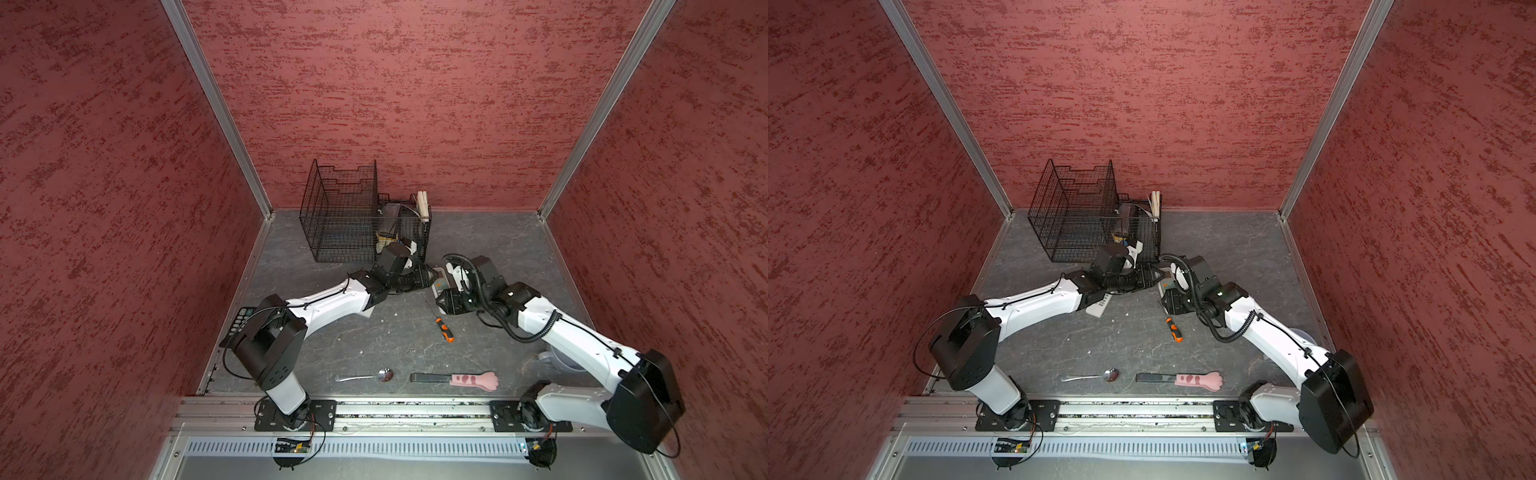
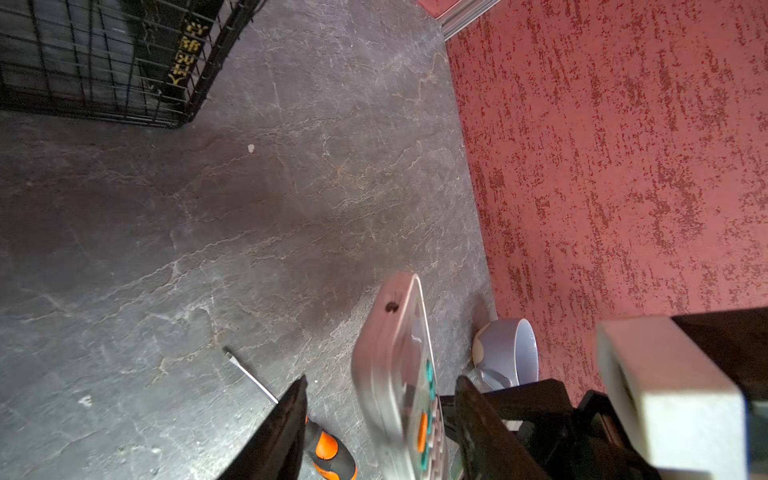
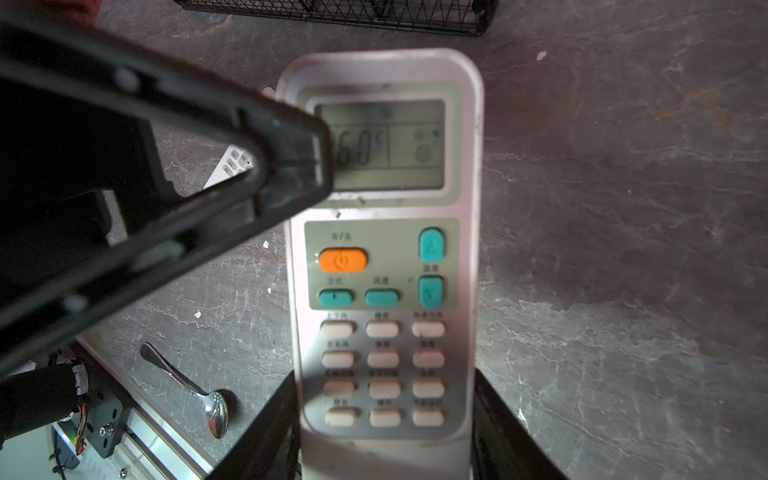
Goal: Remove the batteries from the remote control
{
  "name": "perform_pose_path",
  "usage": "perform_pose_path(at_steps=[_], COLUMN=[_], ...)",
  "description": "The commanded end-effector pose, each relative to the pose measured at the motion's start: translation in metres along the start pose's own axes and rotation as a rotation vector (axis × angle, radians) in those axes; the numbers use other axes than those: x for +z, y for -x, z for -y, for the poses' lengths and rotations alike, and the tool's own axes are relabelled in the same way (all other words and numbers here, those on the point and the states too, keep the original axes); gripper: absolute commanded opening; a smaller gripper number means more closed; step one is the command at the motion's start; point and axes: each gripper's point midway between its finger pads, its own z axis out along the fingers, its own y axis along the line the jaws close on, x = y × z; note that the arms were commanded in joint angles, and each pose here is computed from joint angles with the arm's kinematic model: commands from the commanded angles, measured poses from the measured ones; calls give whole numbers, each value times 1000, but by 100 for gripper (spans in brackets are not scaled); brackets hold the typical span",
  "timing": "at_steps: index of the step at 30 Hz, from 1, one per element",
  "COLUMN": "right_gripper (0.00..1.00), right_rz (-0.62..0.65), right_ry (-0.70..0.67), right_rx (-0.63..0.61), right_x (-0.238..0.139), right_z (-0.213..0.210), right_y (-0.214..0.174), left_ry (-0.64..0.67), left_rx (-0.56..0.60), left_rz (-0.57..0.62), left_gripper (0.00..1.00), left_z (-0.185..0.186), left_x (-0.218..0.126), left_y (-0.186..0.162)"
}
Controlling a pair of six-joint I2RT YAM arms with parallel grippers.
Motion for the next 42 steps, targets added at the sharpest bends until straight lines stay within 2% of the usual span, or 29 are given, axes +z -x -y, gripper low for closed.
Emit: perform_pose_path(at_steps=[1,9,24,28,34,38,42], right_gripper=[16,16,18,27,55,63,65], right_rz=[73,75,105,130,191,247,296], right_ry=[65,90,107,109,143,181,213], right_rx=[-18,-26,-24,-15,11,38,61], right_x=[-11,-8,-7,-10,-18,-24,-29], right_z=[-21,-30,-35,-35,-39,-43,-47], right_y=[23,27,34,37,42,48,56], left_ry=[-49,-70,-106,-126,-160,-186,-219], left_rx=[7,3,-42,-43,-43,-30,-22], left_rz=[22,34,41,45,75,103,142], left_gripper=[54,45,0,0,0,0,0], left_z=[14,20,12,14,12,14,16], left_x=[6,11,14,12,2,-8,-20], left_y=[10,17,24,27,36,44,53])
